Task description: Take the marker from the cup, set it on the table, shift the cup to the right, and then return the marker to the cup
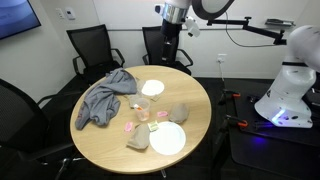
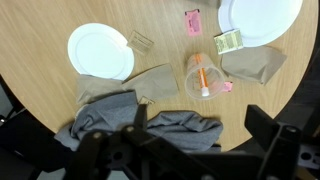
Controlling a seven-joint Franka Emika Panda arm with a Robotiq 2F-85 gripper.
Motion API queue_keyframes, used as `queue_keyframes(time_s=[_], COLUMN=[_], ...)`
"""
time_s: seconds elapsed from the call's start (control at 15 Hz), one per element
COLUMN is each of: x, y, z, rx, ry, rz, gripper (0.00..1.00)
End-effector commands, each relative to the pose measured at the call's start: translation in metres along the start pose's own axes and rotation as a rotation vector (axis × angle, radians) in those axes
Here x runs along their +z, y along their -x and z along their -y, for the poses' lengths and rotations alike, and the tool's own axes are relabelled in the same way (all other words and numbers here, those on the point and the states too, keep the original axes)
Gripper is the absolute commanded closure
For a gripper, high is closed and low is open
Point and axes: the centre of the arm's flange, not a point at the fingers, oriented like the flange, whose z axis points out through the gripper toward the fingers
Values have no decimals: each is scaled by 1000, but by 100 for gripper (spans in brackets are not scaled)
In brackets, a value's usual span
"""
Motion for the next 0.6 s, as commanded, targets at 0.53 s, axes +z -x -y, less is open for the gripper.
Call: queue_keyframes(time_s=[0.53], x=[91], y=[-46], z=[33], rx=[15], ry=[-16], rz=[49], gripper=[0])
